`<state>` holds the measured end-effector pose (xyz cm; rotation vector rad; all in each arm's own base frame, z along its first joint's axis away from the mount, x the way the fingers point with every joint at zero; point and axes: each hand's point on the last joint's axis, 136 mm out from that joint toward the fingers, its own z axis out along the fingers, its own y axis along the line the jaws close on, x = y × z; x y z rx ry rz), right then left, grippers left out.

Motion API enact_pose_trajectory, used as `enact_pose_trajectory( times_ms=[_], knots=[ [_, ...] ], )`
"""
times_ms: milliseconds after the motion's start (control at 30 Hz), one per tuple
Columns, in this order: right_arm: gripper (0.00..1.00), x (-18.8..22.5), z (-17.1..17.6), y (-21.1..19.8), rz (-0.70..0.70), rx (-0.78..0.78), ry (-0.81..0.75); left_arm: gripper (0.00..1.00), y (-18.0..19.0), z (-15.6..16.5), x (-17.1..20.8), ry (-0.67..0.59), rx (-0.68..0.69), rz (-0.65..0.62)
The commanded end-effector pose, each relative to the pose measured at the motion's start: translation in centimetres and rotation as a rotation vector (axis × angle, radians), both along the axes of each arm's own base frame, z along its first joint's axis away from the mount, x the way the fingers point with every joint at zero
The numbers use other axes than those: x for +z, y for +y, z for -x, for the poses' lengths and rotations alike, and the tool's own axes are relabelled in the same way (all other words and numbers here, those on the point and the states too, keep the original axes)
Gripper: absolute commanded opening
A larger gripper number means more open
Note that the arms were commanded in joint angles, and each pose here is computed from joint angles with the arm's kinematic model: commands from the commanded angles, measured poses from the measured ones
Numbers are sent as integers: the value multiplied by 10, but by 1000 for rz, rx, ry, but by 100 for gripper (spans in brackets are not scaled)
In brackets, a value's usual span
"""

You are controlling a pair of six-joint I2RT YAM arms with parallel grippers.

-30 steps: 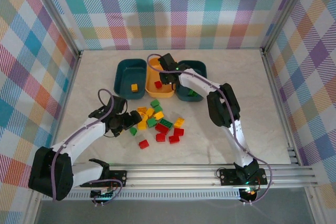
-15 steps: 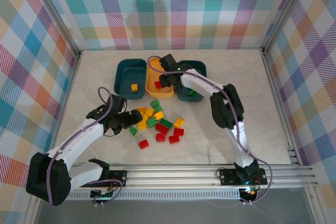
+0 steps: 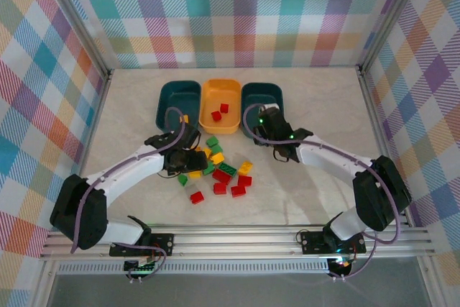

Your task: Sort the legos into containers by color

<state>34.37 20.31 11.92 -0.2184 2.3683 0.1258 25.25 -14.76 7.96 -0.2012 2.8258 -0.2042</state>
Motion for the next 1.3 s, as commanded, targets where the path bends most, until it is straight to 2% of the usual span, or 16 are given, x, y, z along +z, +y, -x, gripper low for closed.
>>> enact_pose_trajectory(
  times_ms=[0,133,267,767,1000,1267],
  knots=[
    [56,10,-9,-6,-2,-37,-95,82,5,-17,6,-62,12,-56],
    [55,-3,-8,-8,6,-37,-91,82,-4,-33,0,-34,76,-8],
    [55,-10,-4,-9,-18,-46,-91,76,-16,-38,-11,-2,69,25],
    [53,-24,-6,-10,-6,-65,-68,62,5,-7,-40,76,-35,-144],
    [53,-26,-6,-8,-9,-62,-61,61,-8,-3,-40,68,-88,-75],
    [54,-29,-6,-9,1,-65,-53,59,-4,7,-38,60,-111,-95]
  ],
)
